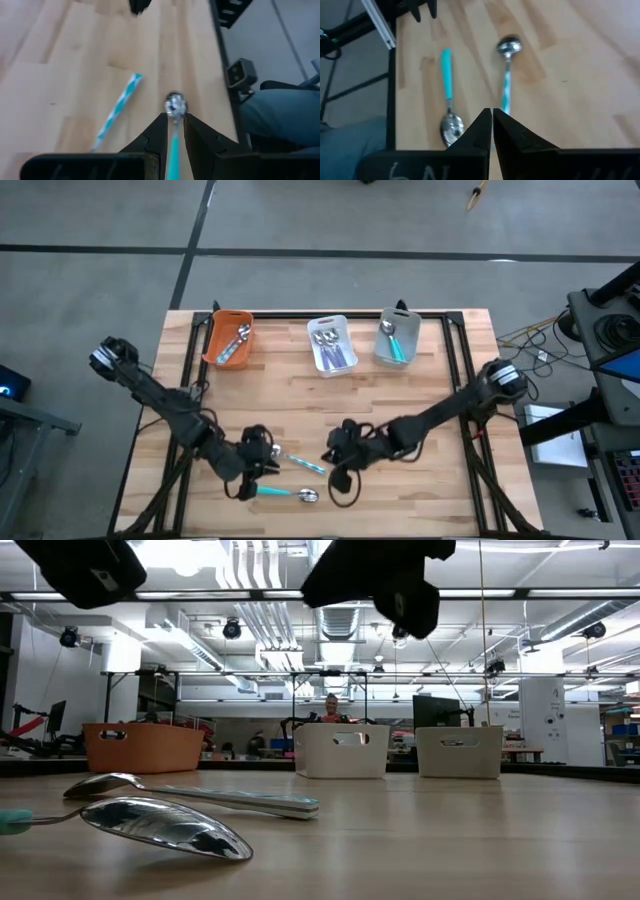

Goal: Sort silverware by color (type)
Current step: Put the blue patterned spoon into the orange bin

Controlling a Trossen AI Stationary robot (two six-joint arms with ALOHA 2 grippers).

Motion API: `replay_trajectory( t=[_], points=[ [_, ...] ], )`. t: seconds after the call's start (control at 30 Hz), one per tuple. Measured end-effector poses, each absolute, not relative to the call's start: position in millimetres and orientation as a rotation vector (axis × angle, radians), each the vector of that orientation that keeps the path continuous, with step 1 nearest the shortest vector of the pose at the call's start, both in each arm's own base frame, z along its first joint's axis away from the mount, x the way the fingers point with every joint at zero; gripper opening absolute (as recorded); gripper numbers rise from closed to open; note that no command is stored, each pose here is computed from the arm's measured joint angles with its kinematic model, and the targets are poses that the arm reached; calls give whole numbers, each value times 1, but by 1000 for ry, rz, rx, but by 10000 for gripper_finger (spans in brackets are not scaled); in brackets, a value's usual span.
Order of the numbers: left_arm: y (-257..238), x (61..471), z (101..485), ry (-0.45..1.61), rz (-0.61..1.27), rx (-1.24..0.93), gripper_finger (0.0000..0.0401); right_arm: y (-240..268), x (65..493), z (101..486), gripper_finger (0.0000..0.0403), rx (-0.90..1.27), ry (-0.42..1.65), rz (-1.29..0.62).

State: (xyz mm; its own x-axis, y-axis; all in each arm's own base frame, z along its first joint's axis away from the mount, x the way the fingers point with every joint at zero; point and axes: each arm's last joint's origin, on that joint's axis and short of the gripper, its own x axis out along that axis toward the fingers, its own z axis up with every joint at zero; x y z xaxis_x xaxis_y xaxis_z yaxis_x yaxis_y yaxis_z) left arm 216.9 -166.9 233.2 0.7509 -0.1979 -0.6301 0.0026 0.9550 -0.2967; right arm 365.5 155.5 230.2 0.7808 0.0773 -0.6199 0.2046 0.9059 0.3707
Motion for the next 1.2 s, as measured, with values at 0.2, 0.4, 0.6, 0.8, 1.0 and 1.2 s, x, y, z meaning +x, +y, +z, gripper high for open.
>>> replay_trajectory(
  t=[0.2,0.4,0.6,0.8,1.0,1.2],
  points=[
    [-185,218,228,688,-168,-301,44,169,384,200,9,456,620,-55],
    [-194,214,230,663,-208,-334,44,174,397,170,9,422,588,-58],
    [-196,214,231,650,-218,-343,44,175,409,145,9,262,541,-26],
    [-197,215,234,622,-238,-326,44,169,415,132,12,170,521,-75],
    [-197,215,235,609,-250,-305,44,168,416,125,55,97,520,-98],
    [-197,215,235,606,-248,-306,44,164,419,106,132,89,544,-115]
  ],
)
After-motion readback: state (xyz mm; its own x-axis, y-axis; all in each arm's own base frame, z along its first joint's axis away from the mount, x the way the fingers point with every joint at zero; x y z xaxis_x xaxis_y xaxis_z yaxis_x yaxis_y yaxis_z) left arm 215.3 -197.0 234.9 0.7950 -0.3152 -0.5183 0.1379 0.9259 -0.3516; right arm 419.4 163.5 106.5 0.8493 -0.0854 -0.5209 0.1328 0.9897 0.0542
